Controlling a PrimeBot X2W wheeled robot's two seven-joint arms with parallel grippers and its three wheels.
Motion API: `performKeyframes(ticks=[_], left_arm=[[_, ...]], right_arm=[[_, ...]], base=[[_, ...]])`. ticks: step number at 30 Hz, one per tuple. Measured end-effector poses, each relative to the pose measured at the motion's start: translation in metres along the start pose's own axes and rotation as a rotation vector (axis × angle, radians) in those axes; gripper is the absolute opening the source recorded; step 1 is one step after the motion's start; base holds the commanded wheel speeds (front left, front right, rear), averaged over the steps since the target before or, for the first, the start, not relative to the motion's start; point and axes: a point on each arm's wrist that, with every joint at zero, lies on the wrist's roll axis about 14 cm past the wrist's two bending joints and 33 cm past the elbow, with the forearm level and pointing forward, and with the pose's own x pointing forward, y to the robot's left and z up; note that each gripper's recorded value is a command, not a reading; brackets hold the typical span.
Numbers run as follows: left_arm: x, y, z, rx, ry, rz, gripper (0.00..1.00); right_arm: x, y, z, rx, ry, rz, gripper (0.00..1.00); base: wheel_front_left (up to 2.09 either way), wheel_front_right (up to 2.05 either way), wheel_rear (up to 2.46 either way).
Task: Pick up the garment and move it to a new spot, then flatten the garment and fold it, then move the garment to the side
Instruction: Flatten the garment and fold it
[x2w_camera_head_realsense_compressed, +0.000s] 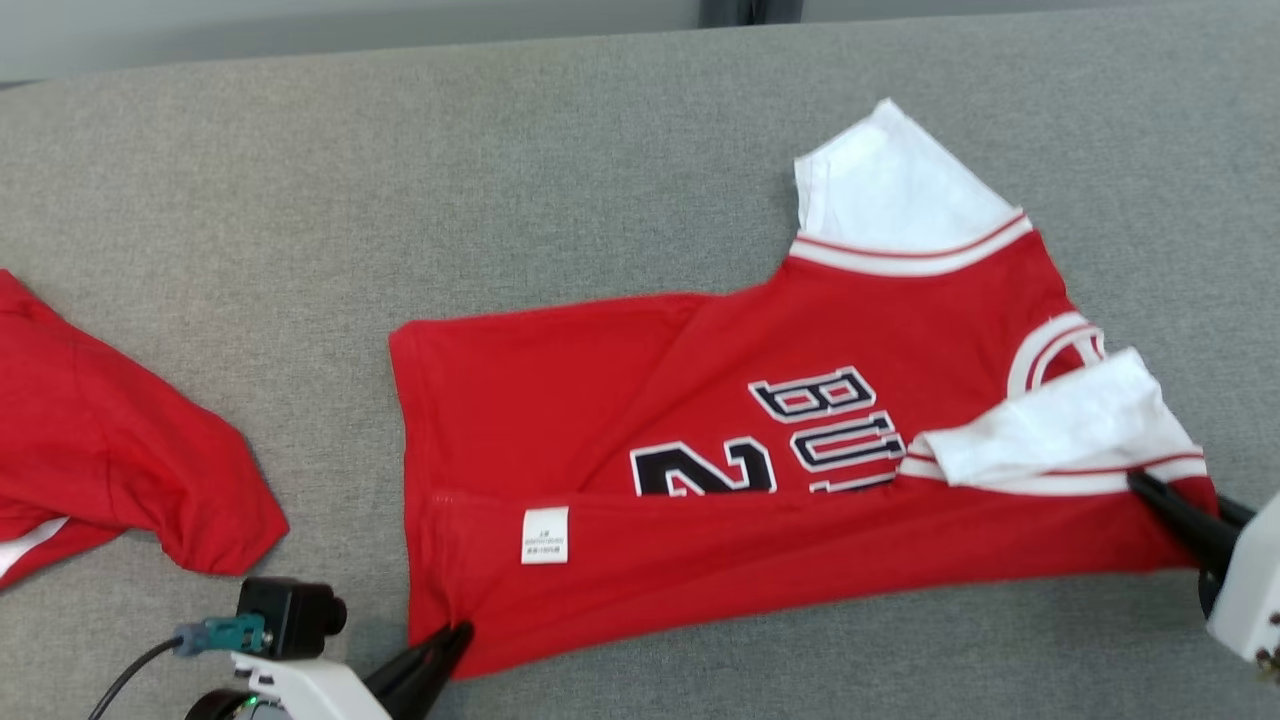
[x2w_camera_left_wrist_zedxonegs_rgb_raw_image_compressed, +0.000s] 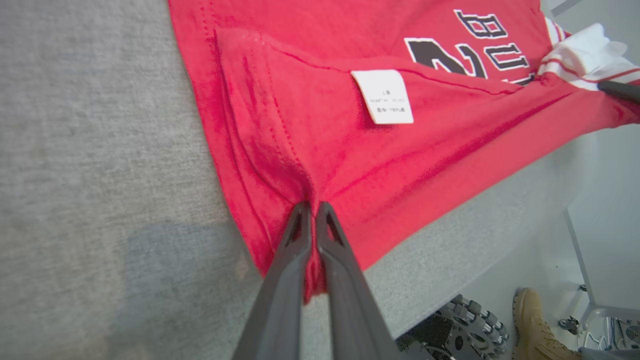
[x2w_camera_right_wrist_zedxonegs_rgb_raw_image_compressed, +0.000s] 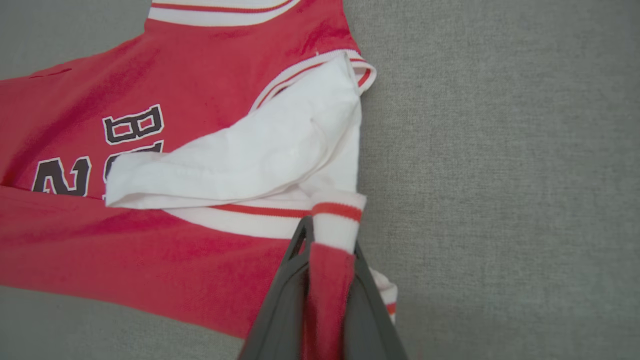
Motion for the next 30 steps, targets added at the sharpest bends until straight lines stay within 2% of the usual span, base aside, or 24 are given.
performKeyframes(ticks=[3, 8, 9, 10, 11, 15, 20, 22, 27, 30], left_arm=[[-0.020, -0.008, -0.009, -0.003, 0.026, -0.009, 0.00], [-0.019, -0.013, -0.027, -0.076, 0.059, -0.001, 0.00], [-0.016, -0.014, -0.028, -0.093, 0.053, 0.002, 0.25], [-0.014, -0.016, -0.031, -0.102, 0.059, -0.002, 0.76], [-0.012, -0.016, -0.032, -0.098, 0.057, 0.004, 1.00], [-0.012, -0.014, -0.023, -0.060, 0.014, 0.024, 1.00], [-0.018, -0.011, 0.033, 0.027, -0.142, 0.043, 1.00], [-0.015, -0.008, 0.057, 0.066, -0.179, 0.048, 1.00], [0.011, 0.008, 0.104, 0.189, -0.179, 0.075, 1.00], [0.031, 0.013, 0.117, 0.185, -0.149, 0.067, 1.00]], right_arm=[[-0.025, -0.003, -0.019, 0.037, 0.051, 0.000, 0.00], [-0.029, -0.004, -0.043, 0.084, 0.097, -0.016, 0.00], [-0.027, -0.005, -0.046, 0.085, 0.097, -0.024, 0.29], [-0.025, -0.005, -0.049, 0.069, 0.103, -0.033, 0.73], [-0.024, -0.006, -0.051, 0.056, 0.107, -0.040, 1.00], [-0.025, -0.004, -0.039, 0.031, 0.074, -0.040, 1.00], [-0.033, -0.009, 0.036, -0.057, -0.104, -0.046, 1.00], [-0.028, -0.009, 0.061, -0.103, -0.131, -0.045, 1.00], [0.013, -0.004, 0.113, -0.169, -0.143, -0.038, 1.00], [0.051, 0.009, 0.130, -0.204, -0.124, -0.018, 1.00]], base=[[0.00, 0.00, 0.00], [0.00, 0.00, 0.00], [0.00, 0.00, 0.00], [0.00, 0.00, 0.00], [0.00, 0.00, 0.00], [0.00, 0.00, 0.00], [0.00, 0.00, 0.00], [0.00, 0.00, 0.00], [0.00, 0.00, 0.00], [0.00, 0.00, 0.00]])
